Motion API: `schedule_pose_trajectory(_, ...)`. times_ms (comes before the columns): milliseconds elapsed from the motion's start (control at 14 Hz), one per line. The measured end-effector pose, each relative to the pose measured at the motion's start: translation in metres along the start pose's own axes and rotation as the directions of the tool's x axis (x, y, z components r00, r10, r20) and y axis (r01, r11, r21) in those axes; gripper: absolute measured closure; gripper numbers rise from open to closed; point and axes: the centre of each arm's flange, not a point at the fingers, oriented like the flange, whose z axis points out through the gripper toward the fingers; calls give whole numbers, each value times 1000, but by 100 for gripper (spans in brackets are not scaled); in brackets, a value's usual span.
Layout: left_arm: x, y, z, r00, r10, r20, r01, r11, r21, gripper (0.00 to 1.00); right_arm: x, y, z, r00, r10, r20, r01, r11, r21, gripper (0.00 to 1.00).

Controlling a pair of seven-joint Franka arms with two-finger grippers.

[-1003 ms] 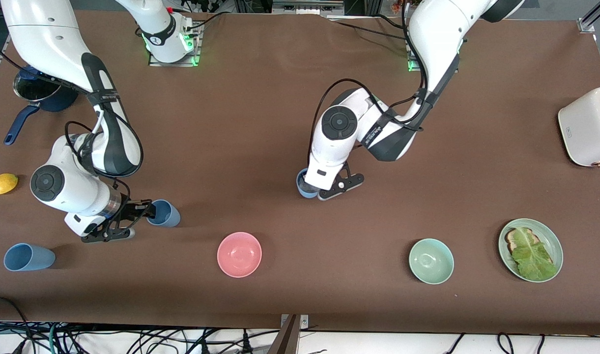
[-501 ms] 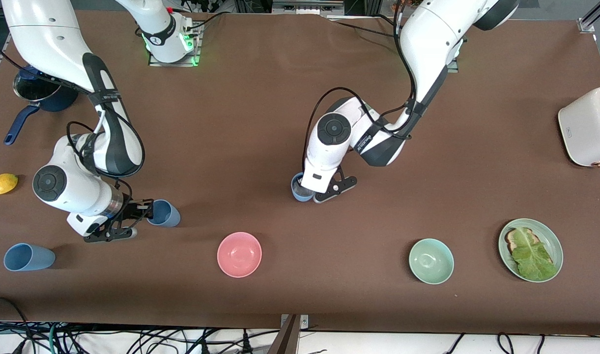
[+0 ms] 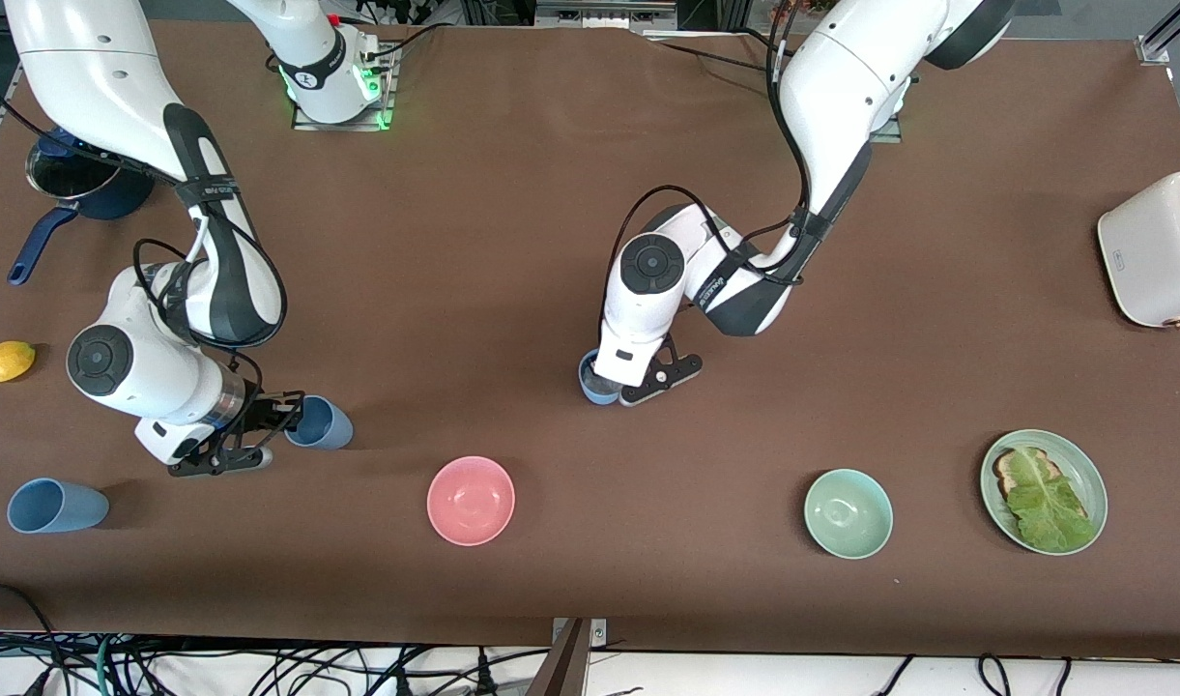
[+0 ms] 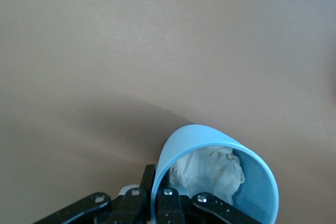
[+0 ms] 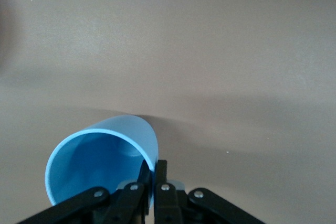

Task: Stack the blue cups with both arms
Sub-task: 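Open the left gripper on the tissue cup while the right gripper lifts the blue cup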

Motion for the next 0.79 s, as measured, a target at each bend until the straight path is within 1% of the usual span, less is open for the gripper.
schedule_pose_trajectory(143, 0, 0, 0, 1000, 0, -1, 0, 1000, -1, 95, 0, 0, 0, 1000, 0, 0, 0, 1000, 0, 95)
schedule_pose_trajectory(287, 0, 0, 0, 1000, 0, -1, 0, 1000, -3, 91, 0, 0, 0, 1000, 0, 0, 0, 1000, 0, 95)
schedule_pose_trajectory(430, 1, 0, 0, 1000, 0, -2, 0, 1000, -4, 76, 0, 0, -1, 1000, 0, -1, 0, 1000, 0, 95)
schedule_pose_trajectory(645, 1, 0, -1, 1000, 0, -4, 0, 1000, -6, 46, 2, -1, -8, 1000, -1, 14, 1, 1000, 2, 95)
schedule_pose_trajectory(788, 1, 1, -2, 1000, 4, -10, -4, 1000, -8, 29, 5, -2, -22, 999, -3, 34, 3, 1000, 5, 95)
